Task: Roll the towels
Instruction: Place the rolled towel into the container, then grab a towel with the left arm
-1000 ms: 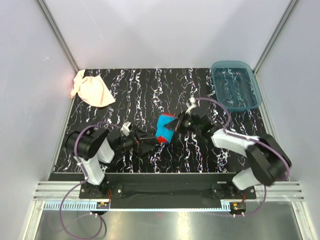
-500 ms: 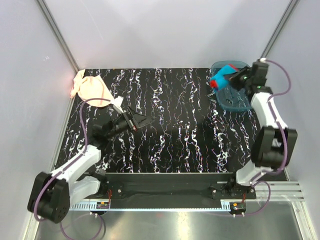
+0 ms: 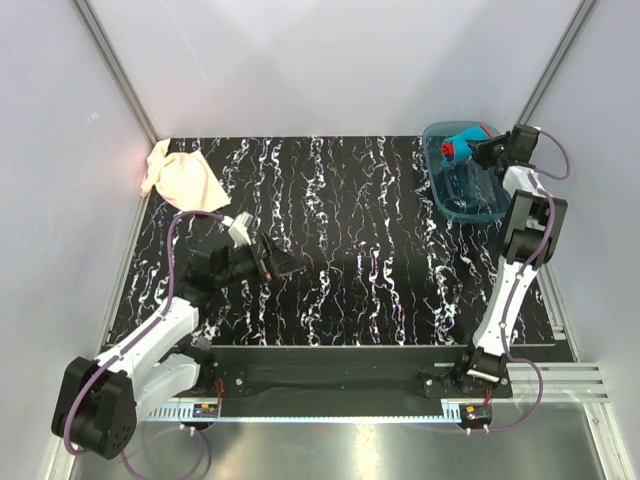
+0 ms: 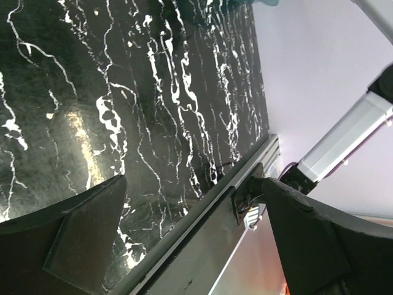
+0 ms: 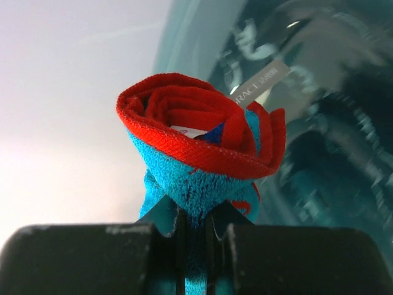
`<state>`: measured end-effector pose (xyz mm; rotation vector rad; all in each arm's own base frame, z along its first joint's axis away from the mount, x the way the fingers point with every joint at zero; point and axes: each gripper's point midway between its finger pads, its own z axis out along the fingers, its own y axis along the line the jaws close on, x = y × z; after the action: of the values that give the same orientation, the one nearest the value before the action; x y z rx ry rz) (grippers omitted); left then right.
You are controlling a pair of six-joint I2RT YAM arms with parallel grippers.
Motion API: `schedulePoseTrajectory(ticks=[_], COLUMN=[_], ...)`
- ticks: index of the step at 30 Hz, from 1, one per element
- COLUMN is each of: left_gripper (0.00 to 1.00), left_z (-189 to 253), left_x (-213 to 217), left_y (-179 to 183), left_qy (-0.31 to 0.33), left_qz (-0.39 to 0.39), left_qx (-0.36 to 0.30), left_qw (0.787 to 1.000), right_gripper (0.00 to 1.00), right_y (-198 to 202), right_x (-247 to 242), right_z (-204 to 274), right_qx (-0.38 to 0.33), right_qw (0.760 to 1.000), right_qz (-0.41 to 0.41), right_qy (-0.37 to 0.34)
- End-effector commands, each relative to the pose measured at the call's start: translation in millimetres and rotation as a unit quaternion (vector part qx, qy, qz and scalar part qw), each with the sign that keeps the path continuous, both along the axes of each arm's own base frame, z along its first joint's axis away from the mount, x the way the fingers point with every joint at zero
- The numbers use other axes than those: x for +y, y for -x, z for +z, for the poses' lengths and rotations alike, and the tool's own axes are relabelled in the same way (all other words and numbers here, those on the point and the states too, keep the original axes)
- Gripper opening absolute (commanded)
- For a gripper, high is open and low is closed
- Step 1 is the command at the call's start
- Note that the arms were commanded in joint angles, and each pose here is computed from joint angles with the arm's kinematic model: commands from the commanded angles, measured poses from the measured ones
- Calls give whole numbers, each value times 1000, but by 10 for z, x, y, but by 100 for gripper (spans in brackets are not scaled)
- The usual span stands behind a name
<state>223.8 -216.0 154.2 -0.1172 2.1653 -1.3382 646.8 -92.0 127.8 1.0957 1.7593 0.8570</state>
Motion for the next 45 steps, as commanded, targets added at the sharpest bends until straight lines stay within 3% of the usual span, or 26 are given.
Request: schedulePoseTrajectory(ticks=[1,4,7,8,10,16,25,26,28,29,37,40,41,42,44,45], left_gripper=[99,99,99,99,99,99,99,99,99,99,99,99,99,99,99,99], left_z=[-3,-35,-57,-54,-39,45,81,154,151,289,628,652,683,635,646,430], left_x=[23,23,3,-4,-19,29,214,249,365,406,920,1311,1399,1552,1661,1817], left_y=[-37,-59,-87,-93,-101,-80,-18,-58,-96,-160,-477,-654,-709,-807,-1002,-1151], left_qy=[-16,-22,-23,-21,-19,-29,-67,-79,-112,-126,-232,-274,-279,-292,-287,-297], left_qz=[-1,-2,-7,-7,-10,-3,38,47,72,81,205,311,334,362,377,384], left_qx=[-20,-19,-16,-15,-15,-25,-19,-30,-28,-49,-79,-63,-64,-53,-46,-3], left_qw=[1000,1000,1000,1000,1000,999,997,995,991,988,948,908,898,884,879,874], right_gripper=[1,11,30,45,54,100,100,100,100,100,100,100,100,100,100,100], right_y=[-272,-242,-173,-149,-141,-139,205,230,351,410,1041,1429,1610,1749,2062,2219], right_x=[-172,-254,-262,-259,-214,-95,26,40,103,127,373,618,791,951,1265,1624], right_z=[258,-21,-146,-190,-206,-407,-149,145,265,613,1762,1918,2181,1936,2014,1828], right_qx=[-34,35,75,88,99,133,139,110,99,68,-41,-51,-90,-72,-86,-68], right_qw=[998,996,992,990,989,987,986,989,990,991,980,981,977,979,972,966], right_qz=[-36,-64,-77,-79,-76,-54,-37,-36,-21,-18,40,75,87,108,137,175], right_qy=[25,49,67,75,83,75,83,91,101,111,193,170,171,157,171,177])
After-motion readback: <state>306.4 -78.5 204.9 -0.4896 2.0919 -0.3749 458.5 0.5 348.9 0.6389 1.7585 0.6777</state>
